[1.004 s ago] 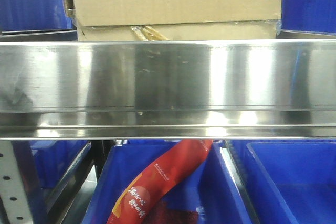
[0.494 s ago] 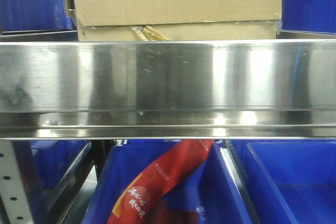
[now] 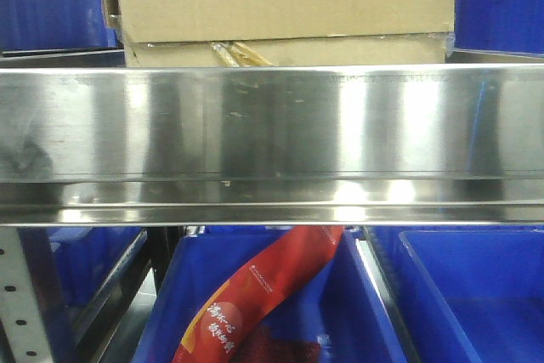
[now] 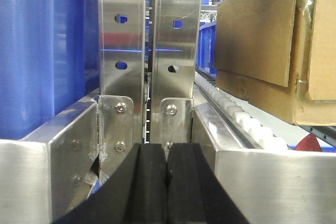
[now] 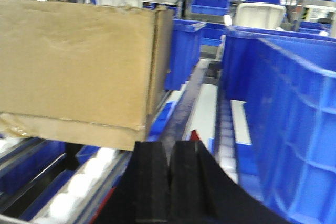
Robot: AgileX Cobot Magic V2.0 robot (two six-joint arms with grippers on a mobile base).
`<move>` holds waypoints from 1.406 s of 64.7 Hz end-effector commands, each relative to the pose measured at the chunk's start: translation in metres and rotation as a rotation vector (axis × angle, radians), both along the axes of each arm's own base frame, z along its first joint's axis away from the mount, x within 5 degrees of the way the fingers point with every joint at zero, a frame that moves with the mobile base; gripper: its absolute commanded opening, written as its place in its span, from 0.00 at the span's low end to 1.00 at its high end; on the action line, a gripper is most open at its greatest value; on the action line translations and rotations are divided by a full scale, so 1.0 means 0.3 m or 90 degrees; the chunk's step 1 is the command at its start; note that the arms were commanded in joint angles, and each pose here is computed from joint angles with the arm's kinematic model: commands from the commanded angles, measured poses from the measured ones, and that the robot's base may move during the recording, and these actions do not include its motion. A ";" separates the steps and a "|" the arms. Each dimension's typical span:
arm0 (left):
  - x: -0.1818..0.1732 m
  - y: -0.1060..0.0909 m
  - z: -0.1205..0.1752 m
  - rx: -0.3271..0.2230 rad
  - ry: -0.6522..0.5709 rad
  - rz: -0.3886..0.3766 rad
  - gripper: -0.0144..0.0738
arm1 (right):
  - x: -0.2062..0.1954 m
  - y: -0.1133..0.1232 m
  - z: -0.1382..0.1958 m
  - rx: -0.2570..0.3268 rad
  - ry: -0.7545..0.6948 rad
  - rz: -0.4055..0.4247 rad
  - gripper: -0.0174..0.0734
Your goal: Stack two boxes on right shelf middle
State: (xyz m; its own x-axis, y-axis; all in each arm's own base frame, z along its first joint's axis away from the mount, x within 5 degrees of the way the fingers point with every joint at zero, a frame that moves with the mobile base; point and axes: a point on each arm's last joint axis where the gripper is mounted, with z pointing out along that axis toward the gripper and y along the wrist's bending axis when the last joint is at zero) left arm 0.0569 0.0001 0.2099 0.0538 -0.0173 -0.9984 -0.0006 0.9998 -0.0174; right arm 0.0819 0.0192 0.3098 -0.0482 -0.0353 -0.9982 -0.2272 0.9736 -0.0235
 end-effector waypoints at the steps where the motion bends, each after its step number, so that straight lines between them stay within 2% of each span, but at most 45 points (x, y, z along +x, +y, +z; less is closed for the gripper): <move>1: -0.002 0.000 0.009 -0.003 -0.017 0.001 0.04 | -0.007 -0.014 -0.011 -0.004 -0.019 -0.027 0.02; 19: -0.002 0.000 0.009 -0.003 -0.017 0.001 0.04 | -0.064 -0.055 -0.197 0.049 -0.051 -0.120 0.02; 31: -0.002 0.000 0.009 -0.003 -0.017 0.001 0.04 | -0.083 -0.060 -0.320 0.056 -0.075 -0.133 0.02; 36: -0.002 0.000 0.009 -0.003 -0.017 0.001 0.04 | -0.086 -0.062 -0.316 0.063 -0.096 -0.135 0.02; 44: -0.002 0.000 0.009 -0.003 -0.017 0.001 0.04 | -0.085 -0.060 -0.328 0.060 -0.070 -0.132 0.02; 91: -0.002 0.000 0.009 -0.003 -0.017 0.001 0.04 | -0.086 -0.060 -0.327 0.060 -0.073 -0.132 0.02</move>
State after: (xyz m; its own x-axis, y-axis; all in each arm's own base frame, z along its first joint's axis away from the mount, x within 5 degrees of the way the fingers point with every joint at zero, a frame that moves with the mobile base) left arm 0.0569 0.0001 0.2101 0.0560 -0.0173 -0.9983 -0.0005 0.9998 -0.0174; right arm 0.0565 0.0019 0.2104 0.0464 0.0533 -0.9975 -0.0319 0.9981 0.0518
